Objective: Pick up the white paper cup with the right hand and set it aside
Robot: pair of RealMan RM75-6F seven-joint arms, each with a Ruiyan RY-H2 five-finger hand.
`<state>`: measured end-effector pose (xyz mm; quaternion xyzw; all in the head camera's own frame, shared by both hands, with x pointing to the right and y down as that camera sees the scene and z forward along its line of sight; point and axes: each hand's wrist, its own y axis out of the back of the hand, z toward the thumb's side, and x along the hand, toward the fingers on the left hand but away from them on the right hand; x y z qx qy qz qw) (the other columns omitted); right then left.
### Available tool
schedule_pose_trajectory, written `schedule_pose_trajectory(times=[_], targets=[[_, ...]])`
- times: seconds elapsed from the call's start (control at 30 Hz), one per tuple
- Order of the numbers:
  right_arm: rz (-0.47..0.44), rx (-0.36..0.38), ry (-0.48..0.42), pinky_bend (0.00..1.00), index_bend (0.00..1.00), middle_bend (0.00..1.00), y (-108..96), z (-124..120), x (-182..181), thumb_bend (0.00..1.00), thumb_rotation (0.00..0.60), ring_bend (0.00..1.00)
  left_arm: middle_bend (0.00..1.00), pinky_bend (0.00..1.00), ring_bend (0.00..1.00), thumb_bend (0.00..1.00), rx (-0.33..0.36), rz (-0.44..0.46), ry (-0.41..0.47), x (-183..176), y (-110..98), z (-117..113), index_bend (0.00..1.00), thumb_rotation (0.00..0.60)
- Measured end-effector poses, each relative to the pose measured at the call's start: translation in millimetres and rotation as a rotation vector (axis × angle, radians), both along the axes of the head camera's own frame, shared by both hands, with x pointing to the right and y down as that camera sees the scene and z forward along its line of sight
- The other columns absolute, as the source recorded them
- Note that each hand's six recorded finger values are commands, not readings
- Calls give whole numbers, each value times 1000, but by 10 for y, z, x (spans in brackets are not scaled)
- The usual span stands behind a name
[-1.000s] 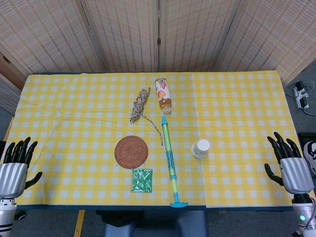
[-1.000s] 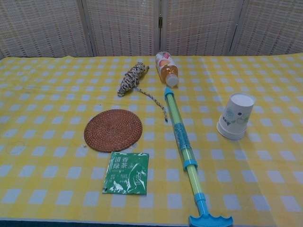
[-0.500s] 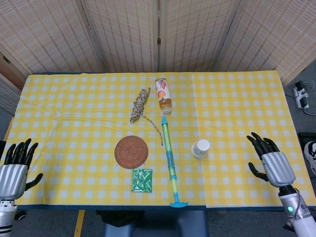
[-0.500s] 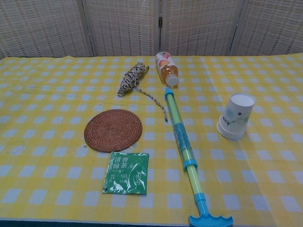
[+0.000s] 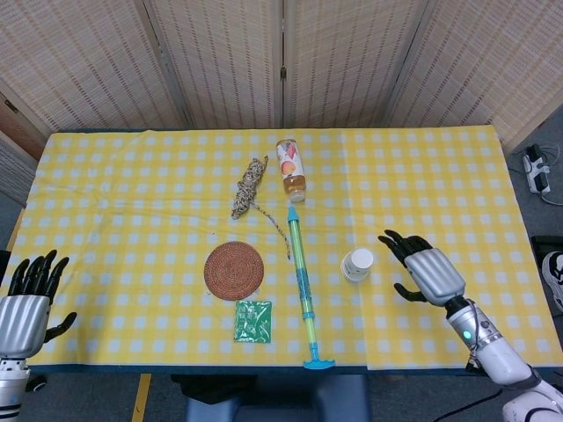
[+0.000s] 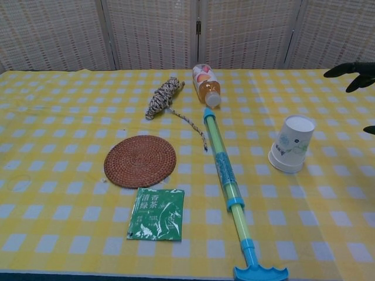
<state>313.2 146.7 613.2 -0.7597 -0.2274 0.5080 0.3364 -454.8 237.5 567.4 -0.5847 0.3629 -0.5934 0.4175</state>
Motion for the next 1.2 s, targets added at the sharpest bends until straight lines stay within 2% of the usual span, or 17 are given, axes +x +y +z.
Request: schedule_pose_trajectory(times=[0.33, 0.53, 1.2], targets=[[-61, -70, 62, 147, 177, 77, -161, 240, -270, 364, 600, 163, 4, 0, 0, 255, -20, -12, -4, -33, 33, 25, 34, 600], [-71, -95, 87, 147, 187, 80, -179, 387, -326, 364, 600, 161, 3, 0, 0, 255, -25, -10, -3, -27, 29, 39, 33, 600], [-80, -127, 98, 147, 256, 97, -320, 569, -513, 364, 600, 166, 3, 0, 0, 255, -36, -18, -10, -48, 46, 58, 33, 600]])
